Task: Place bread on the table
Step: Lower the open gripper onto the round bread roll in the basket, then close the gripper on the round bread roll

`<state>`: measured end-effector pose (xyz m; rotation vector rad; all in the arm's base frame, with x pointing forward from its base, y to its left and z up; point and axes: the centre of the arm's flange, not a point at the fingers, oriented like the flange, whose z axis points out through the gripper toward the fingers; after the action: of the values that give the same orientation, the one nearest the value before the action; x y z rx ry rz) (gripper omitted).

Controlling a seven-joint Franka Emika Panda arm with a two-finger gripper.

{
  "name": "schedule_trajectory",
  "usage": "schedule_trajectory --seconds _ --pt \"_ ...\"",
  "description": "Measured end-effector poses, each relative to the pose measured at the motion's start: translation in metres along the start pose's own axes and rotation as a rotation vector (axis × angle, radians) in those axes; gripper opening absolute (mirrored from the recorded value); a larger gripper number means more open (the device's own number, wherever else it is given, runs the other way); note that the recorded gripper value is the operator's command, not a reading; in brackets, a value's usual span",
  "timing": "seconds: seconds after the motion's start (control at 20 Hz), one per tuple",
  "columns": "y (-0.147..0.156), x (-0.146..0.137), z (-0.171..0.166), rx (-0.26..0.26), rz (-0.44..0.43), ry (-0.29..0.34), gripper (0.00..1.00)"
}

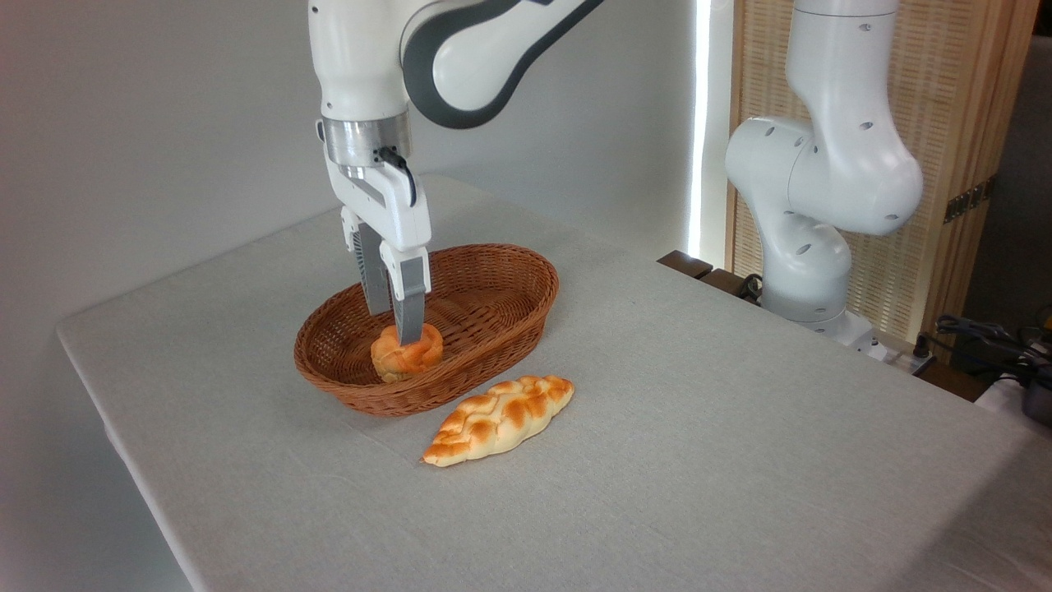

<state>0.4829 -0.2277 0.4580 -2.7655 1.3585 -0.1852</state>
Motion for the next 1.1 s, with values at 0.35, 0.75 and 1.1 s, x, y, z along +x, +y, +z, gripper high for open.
schedule_trajectory --seconds 0.35,0.75,1.1 --pt "0.011 0.001 0.016 0.045 0.063 -0.022 1.00" --pt "0.014 -0.005 0.027 0.102 0.129 -0.078 0.88" --pt "0.023 -0.005 0.032 0.097 0.145 -0.088 0.33"
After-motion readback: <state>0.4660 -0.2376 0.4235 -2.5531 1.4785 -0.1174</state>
